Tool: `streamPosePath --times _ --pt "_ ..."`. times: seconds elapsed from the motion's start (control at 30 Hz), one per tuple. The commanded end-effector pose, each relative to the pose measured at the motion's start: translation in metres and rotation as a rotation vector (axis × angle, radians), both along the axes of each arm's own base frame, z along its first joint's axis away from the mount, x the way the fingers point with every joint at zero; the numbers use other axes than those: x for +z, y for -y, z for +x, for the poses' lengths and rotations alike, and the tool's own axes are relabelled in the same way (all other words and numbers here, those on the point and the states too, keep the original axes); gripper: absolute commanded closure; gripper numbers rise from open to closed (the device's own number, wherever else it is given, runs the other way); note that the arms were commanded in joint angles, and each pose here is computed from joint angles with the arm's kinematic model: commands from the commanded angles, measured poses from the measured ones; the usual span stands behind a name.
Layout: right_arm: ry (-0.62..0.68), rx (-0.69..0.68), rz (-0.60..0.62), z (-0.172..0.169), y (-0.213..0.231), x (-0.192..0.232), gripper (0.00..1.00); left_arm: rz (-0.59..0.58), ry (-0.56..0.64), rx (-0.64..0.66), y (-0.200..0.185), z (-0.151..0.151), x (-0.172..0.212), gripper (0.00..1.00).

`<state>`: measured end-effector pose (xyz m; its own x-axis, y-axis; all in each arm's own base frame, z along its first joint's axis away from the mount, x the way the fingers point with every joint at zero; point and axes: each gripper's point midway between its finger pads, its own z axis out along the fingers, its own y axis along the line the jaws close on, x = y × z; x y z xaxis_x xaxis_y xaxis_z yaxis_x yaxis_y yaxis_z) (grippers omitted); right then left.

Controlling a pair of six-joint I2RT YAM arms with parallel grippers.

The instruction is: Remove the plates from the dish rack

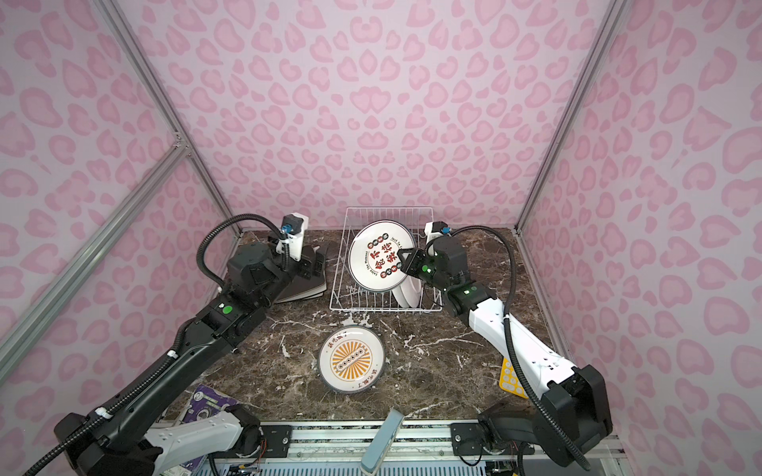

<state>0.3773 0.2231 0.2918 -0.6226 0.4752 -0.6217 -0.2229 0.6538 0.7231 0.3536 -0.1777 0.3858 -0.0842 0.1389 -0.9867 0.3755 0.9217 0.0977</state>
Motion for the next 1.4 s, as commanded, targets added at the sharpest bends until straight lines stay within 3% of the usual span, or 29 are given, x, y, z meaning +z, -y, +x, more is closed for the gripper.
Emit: streamPosePath --times 0.0,0.27,0.43,0.8,1.1,1.37 --pt "0.064 0.007 0.048 0.003 -0.002 0.017 1.0 -0.225 -0.189 -0.082 0.004 -0.001 -0.01 0.12" --pt "0.06 0.016 0.061 0.002 -0.002 0.015 1.0 -0.469 -0.516 -0.135 -0.003 0.028 -0.054 0.12" --pt "0.06 0.016 0.067 0.002 0.0 0.013 1.0 -0.535 -0.654 -0.215 0.012 0.036 -0.081 0.13" --pt "0.026 0.078 0.117 0.008 -0.014 0.009 1.0 -0.632 -0.799 -0.402 0.047 0.035 -0.1 0.16" --pt "-0.01 0.13 0.145 0.009 -0.027 0.003 1.0 -0.594 -0.875 -0.521 0.08 0.025 -0.11 0.23" --pt "-0.035 0.164 0.162 0.005 -0.032 -0.003 1.0 -0.619 -0.895 -0.561 0.095 0.026 -0.111 0.38"
